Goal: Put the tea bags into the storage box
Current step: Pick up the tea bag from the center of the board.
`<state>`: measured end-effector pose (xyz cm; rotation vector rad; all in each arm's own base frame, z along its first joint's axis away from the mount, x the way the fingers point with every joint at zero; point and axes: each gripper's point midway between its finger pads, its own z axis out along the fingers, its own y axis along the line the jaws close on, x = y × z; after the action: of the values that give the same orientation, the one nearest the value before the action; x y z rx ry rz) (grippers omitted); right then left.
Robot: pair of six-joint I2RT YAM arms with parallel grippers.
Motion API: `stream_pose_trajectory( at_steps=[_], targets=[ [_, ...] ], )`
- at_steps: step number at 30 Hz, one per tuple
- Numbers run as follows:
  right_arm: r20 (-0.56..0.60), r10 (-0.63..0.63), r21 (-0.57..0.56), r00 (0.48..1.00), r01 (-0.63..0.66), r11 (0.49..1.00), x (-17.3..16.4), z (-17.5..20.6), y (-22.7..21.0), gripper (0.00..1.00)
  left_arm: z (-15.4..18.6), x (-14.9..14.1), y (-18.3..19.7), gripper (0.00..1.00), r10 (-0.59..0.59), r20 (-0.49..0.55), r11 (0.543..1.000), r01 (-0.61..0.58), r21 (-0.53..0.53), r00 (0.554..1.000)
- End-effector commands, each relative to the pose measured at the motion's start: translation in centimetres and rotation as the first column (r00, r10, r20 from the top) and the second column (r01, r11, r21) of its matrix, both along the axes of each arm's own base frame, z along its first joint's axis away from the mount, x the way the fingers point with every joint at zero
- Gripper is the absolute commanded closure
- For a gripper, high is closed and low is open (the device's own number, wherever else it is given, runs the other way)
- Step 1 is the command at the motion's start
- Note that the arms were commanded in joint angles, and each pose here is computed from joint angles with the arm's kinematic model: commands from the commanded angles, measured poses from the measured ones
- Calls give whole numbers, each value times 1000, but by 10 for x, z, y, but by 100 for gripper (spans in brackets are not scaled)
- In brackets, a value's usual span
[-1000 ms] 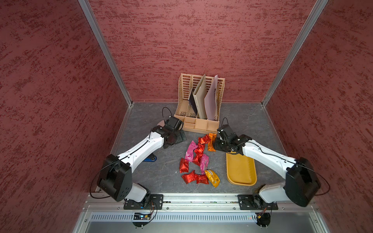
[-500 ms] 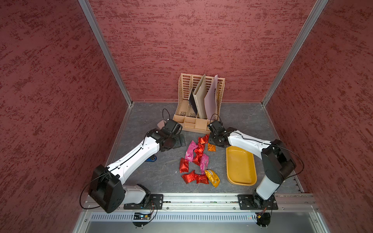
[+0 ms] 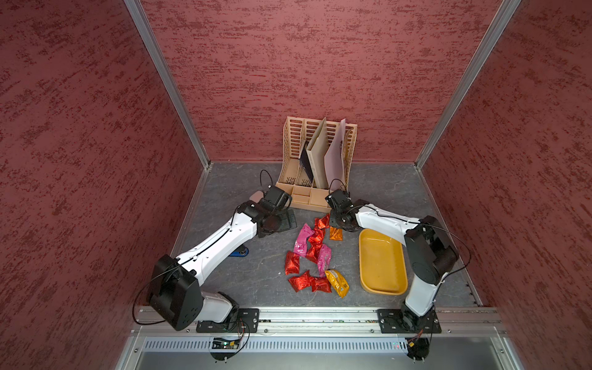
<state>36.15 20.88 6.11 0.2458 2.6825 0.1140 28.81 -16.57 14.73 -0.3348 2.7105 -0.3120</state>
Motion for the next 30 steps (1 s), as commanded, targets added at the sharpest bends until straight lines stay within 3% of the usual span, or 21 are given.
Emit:
stream_pose_trajectory(
  at_steps=[1, 14, 20, 21, 30],
  targets=[
    [45, 26, -32, 999, -25, 999, 6, 14, -5, 70, 2, -2, -2, 0, 28, 6, 999, -28, -21, 1000],
    [-14, 80, 81, 997, -79, 994, 20, -18, 9, 74, 7, -12, -1, 0, 56, 16, 998, -56, 19, 998],
    [-28, 87, 85, 996, -84, 993, 20, -23, 11, 96, 9, -14, 1, 0, 59, 26, 998, -60, 18, 998],
    [-23, 90, 89, 996, -88, 992, 20, -20, 11, 100, 9, -14, 1, 0, 57, 29, 998, -57, 20, 998],
    [73, 122, 98, 990, -129, 987, 9, 54, 1, 100, 17, 1, -16, 0, -40, 64, 999, 39, 14, 997]
  ],
)
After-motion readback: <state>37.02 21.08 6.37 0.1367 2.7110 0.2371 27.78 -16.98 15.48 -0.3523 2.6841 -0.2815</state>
